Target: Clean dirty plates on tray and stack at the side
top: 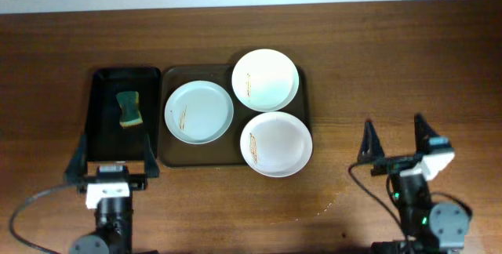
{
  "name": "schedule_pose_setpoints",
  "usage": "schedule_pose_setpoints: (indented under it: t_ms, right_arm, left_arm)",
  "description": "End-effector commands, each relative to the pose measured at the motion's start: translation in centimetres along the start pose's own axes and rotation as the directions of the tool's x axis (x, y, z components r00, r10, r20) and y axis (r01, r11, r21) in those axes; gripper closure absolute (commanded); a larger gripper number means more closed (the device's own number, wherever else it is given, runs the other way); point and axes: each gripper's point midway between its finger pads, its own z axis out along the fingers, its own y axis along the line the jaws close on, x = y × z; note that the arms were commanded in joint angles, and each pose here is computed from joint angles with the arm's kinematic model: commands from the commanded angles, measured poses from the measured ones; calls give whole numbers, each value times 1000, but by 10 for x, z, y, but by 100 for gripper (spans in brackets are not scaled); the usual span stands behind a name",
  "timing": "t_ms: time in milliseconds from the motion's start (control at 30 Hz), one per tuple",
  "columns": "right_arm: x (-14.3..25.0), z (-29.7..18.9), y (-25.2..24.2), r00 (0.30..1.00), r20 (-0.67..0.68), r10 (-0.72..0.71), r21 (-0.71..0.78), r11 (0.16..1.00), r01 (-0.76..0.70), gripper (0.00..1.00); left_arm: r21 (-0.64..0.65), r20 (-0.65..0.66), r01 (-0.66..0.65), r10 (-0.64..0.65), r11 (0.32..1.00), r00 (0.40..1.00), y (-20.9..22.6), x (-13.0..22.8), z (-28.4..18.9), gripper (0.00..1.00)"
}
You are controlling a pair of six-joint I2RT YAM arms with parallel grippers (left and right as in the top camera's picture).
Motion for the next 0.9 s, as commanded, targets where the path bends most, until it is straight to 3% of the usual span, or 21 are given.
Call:
schedule_pose_setpoints:
  t_ms: [0,100,200,300,367,400,500,633,700,733,767,867]
  right_arm:
    - [-19,34,25,996,-89,-9,-152,988,-5,2]
    - [-21,77,35,968,-250,17,-226,971,-76,2]
    - [-9,113,30,882,-467,61,-181,970,-163,2]
    - [9,137,24,740,-663,111,-102,966,-237,2]
    - [26,149,20,609,-779,149,-37,959,-281,2]
    - [37,170,15,595,-787,162,-22,957,-290,2]
    - [54,185,38,537,-812,229,-48,890,-453,1]
    - [116,192,126,418,-890,184,-27,892,-451,0]
    - [149,181,180,370,-916,156,3,924,-383,2]
    - [166,175,199,355,-923,148,16,938,-348,7]
    - [184,168,215,334,-933,138,26,948,-317,10]
    - [231,159,238,293,-950,107,28,965,-262,24]
  left_arm:
    - [116,-71,45,-37,992,997,-12,-23,29,1]
    - [184,-273,103,-49,978,961,-18,-17,64,1]
    - [199,-486,170,-53,965,872,-18,-8,96,1]
    - [193,-690,242,-44,951,723,-19,11,124,1]
    - [211,-827,360,-31,908,562,-35,34,135,1]
    - [209,-914,506,-17,837,405,-59,57,134,1]
    - [167,-961,584,-2,794,277,-73,88,128,1]
    - [122,-982,579,14,806,188,-75,125,130,1]
    - [-32,-989,453,-93,891,114,-43,143,130,1]
    - [-221,-966,314,-252,923,62,-2,156,127,1]
    - [-329,-935,236,-350,914,52,26,162,124,1]
    - [-402,-902,194,-424,895,83,60,167,127,1]
